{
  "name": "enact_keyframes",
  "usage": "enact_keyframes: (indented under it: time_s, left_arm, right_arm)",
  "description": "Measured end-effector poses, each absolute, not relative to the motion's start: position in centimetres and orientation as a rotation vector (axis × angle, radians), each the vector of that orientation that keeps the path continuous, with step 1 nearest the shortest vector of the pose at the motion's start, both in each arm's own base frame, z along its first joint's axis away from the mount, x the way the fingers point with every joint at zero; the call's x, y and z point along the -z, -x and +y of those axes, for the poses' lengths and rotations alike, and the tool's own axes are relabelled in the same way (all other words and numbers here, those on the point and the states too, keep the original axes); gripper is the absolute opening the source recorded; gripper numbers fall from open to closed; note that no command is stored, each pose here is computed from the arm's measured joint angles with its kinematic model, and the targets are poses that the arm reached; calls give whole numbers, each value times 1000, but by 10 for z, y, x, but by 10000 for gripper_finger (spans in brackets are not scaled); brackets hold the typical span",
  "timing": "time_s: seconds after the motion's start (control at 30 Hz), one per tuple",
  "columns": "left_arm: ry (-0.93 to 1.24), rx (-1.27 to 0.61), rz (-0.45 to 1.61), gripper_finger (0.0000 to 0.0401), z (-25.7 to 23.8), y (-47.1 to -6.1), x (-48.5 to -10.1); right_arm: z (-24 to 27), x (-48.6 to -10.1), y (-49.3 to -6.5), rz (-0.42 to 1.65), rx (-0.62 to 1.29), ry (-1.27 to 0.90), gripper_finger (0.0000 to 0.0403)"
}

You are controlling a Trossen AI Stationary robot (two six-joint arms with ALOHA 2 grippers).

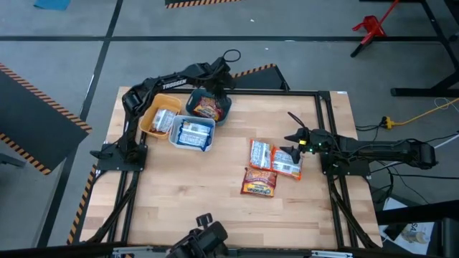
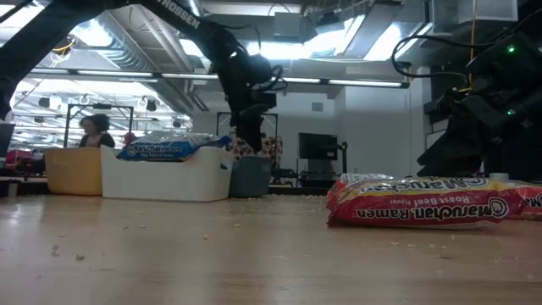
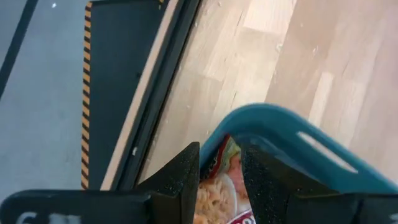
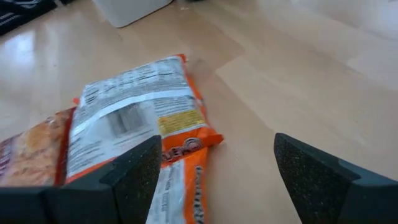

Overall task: Sort Maruchan noodles
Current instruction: Put the left orange noodle into the yellow bin

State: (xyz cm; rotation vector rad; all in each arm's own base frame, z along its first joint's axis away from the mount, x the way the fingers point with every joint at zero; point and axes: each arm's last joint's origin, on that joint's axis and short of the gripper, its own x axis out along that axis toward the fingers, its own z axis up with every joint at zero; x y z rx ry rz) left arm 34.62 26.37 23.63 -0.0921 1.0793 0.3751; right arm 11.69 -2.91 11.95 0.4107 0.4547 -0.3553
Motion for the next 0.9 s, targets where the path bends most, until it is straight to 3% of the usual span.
enact_keyframes:
  time_s: [0.27, 0.53, 0.67, 0.9]
  left_arm:
    - [96, -265, 889, 111, 229, -353, -314]
    - [102, -8, 688, 111, 137, -340, -384]
    - [35, 83, 695, 111, 83, -352, -375]
    - [-172, 80, 690, 124, 13, -383, -311]
  right_arm:
    - [-31, -148, -126, 414, 319, -375, 296]
    - [-33, -171, -133, 514, 332, -321, 296]
    - [-33, -170, -134, 598, 341, -310, 296]
    - [-33, -168, -137, 618, 324, -318, 296]
